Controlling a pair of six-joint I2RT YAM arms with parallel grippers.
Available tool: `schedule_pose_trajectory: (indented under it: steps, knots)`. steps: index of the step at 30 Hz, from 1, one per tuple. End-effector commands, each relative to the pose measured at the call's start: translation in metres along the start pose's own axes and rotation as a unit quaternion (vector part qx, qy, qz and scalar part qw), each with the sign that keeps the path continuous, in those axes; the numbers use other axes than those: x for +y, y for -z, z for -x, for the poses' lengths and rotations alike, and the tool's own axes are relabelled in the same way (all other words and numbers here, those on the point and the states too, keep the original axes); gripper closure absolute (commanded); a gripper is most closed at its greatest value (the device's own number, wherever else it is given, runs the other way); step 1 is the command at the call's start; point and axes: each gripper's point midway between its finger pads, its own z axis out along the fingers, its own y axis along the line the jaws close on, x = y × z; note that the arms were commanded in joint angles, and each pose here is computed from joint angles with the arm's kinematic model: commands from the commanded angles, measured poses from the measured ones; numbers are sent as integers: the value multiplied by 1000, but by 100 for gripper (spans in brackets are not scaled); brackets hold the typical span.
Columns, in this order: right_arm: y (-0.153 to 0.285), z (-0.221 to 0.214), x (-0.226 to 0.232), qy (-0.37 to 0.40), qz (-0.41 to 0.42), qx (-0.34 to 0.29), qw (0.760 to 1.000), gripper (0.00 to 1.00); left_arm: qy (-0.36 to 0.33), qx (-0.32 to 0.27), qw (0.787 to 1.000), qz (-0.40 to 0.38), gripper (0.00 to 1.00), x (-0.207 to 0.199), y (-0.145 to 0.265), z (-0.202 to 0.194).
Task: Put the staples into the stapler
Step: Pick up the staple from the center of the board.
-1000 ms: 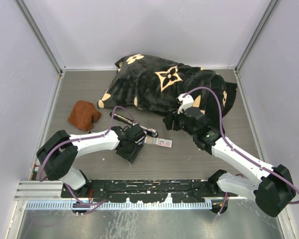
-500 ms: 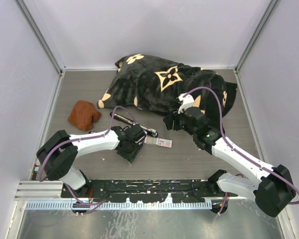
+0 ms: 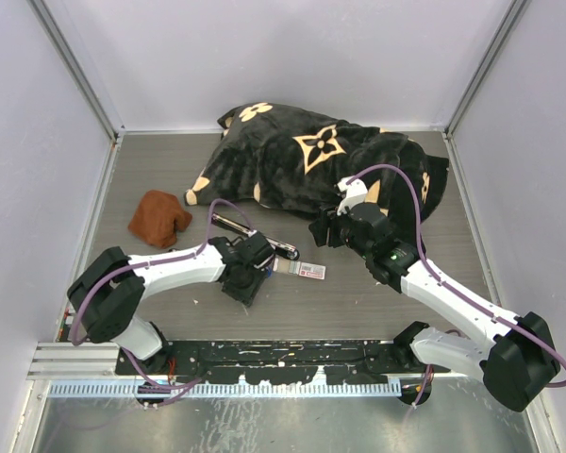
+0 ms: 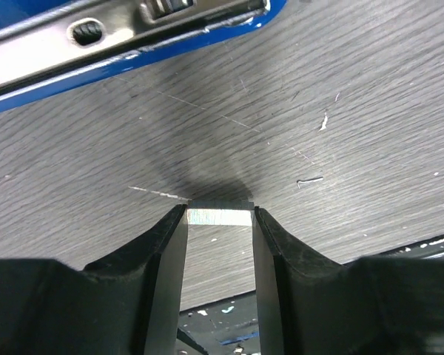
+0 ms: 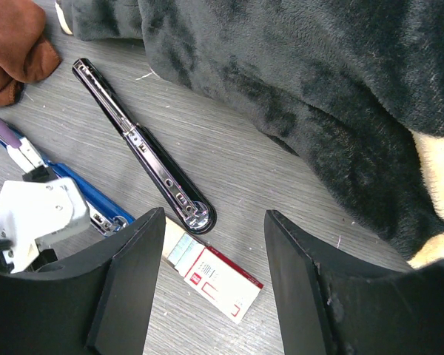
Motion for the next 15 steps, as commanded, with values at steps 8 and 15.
schedule_pose_trajectory:
  steps: [8,15]
  knots:
    - [4,21,3,-9,6,-36,999,38,90,-90,992,-13,63,29,52,80]
    - [5,22,2,-9,5,-38,999,38,89,-94,991,-14,63,44,52,105]
